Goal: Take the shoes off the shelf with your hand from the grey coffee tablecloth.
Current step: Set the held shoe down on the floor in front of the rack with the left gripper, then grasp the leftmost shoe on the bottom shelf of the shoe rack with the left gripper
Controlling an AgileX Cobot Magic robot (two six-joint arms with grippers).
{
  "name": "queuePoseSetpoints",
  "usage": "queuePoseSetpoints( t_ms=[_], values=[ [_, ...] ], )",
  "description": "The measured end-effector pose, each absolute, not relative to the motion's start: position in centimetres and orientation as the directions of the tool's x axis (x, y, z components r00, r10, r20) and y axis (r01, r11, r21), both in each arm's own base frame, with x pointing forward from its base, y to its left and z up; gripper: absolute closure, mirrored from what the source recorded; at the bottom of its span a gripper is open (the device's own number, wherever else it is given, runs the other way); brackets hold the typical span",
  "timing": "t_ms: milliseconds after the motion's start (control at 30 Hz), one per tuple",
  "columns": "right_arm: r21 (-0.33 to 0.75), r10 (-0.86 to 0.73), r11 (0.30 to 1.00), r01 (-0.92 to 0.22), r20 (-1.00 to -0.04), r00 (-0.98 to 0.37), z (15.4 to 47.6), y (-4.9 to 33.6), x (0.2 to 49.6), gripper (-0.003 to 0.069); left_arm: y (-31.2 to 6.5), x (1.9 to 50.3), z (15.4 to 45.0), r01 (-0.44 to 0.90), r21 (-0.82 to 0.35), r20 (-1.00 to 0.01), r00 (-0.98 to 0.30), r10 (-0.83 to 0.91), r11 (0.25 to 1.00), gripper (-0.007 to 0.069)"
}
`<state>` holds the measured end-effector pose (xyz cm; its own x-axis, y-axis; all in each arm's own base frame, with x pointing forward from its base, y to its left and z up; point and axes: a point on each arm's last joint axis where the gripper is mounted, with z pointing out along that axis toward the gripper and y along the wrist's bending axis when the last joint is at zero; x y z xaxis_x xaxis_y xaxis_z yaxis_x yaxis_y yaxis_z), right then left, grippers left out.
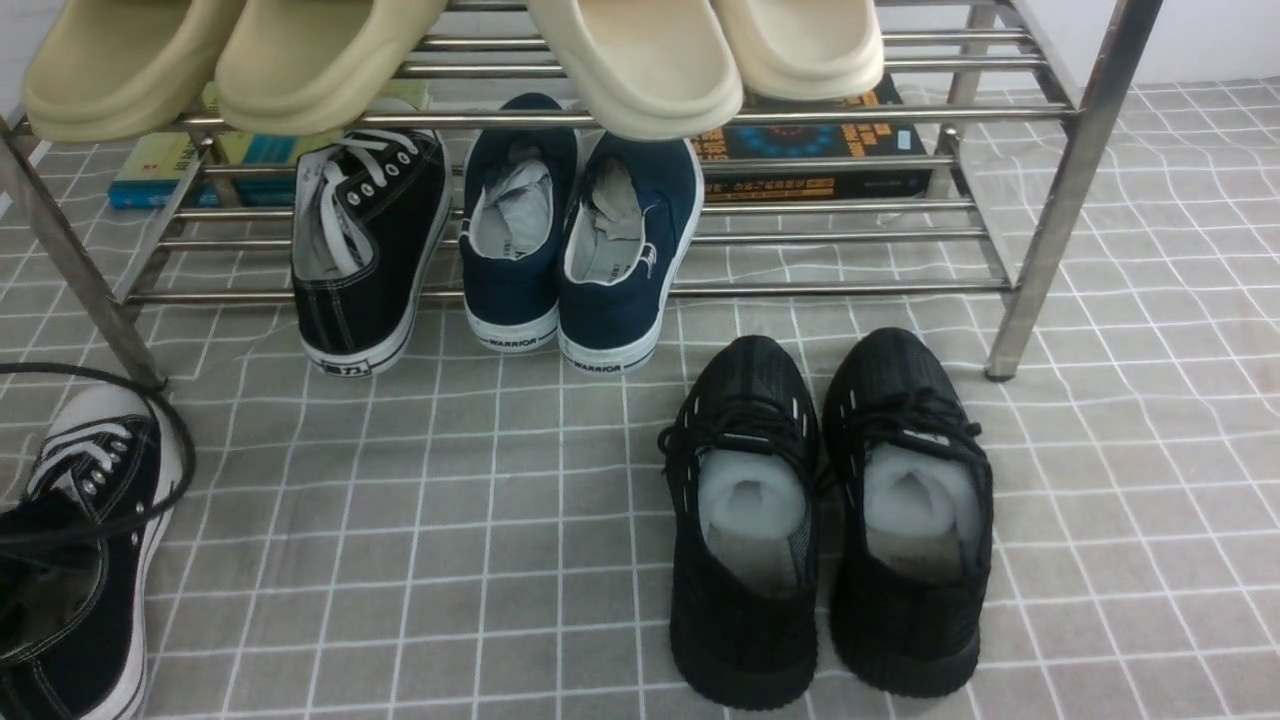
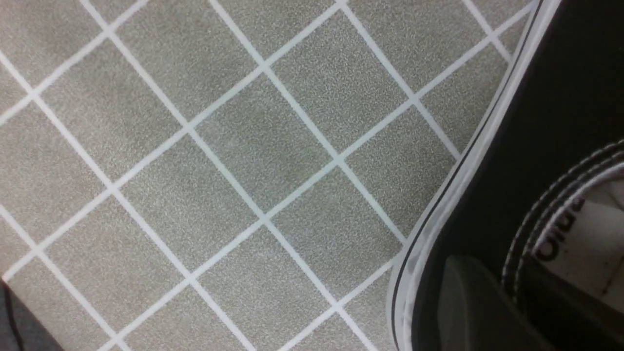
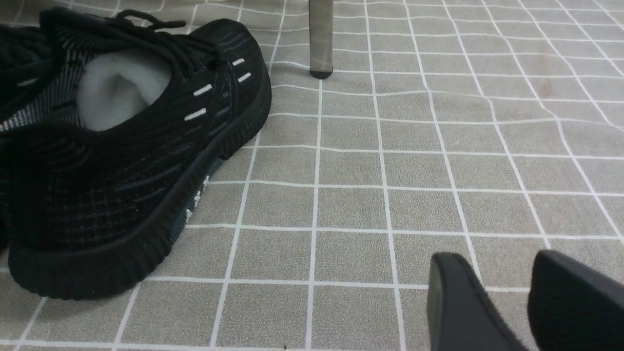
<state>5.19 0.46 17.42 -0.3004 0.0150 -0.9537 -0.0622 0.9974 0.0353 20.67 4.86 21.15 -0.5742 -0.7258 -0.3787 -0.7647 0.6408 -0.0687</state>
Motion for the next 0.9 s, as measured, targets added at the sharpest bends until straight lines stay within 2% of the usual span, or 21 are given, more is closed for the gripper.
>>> queuePoseSetpoints(
  t_ms=[33, 167, 267, 367, 433, 467, 500, 533, 633, 900],
  values=[
    [0.035, 0.015, 0.997, -0.062, -0.954, -0.3, 17.4, 0.5, 5.2, 0.042, 4.9, 20.7, 21.1, -0.764, -0.067, -0.38, -0.575, -0.724, 0.642, 0.0512],
    [0.035, 0.015, 0.997, -0.062, -0.954, -0.3, 17.4, 0.5, 5.2, 0.042, 5.4, 21.0, 22.1, -0.744, -0.009, -0.417, -0.604, -0.679, 0.668, 0.037],
    [0.035, 0.015, 0.997, -0.062, -0.954, -0.3, 17.4, 0.5, 5.2, 0.042, 5.9, 21.9, 24.5, -0.733, 0.02, -0.448, -0.614, -0.649, 0.68, 0.0263],
    [0.035, 0.015, 0.997, -0.062, -0.954, -0.3, 17.4, 0.5, 5.2, 0.042, 5.5, 23.4, 27.4, -0.689, -0.031, -0.482, -0.624, -0.615, 0.724, 0.0197],
    [0.035, 0.015, 0.997, -0.062, -0.954, -0.3, 17.4, 0.5, 5.2, 0.042, 4.7, 24.3, 28.6, -0.644, -0.086, -0.493, -0.636, -0.594, 0.76, 0.0186],
    [0.035, 0.015, 0.997, -0.062, -0.954, -0.3, 17.4, 0.5, 5.2, 0.042, 3.0, 25.7, 29.6, -0.561, -0.173, -0.517, -0.648, -0.559, 0.81, 0.0177],
    [0.035, 0.015, 0.997, -0.062, -0.954, -0.3, 17.4, 0.5, 5.2, 0.042, 2.8, 25.9, 29.7, -0.551, -0.182, -0.52, -0.649, -0.555, 0.814, 0.0177],
    [0.035, 0.015, 0.997, -0.062, -0.954, -0.3, 17.4, 0.5, 5.2, 0.042, 0.8, 27.5, 30.2, -0.463, -0.262, -0.555, -0.645, -0.525, 0.846, 0.0175],
    [0.035, 0.015, 0.997, -0.062, -0.954, -0.3, 17.4, 0.5, 5.2, 0.042, -1.6, 29.8, 30.4, -0.364, -0.329, -0.599, -0.633, -0.491, 0.871, 0.0175],
    [0.035, 0.015, 0.997, -0.062, -0.954, -0.3, 17.4, 0.5, 5.2, 0.042, -3.0, 35.1, 28.7, -0.369, -0.408, -0.589, -0.592, -0.549, 0.835, 0.0173]
  ],
)
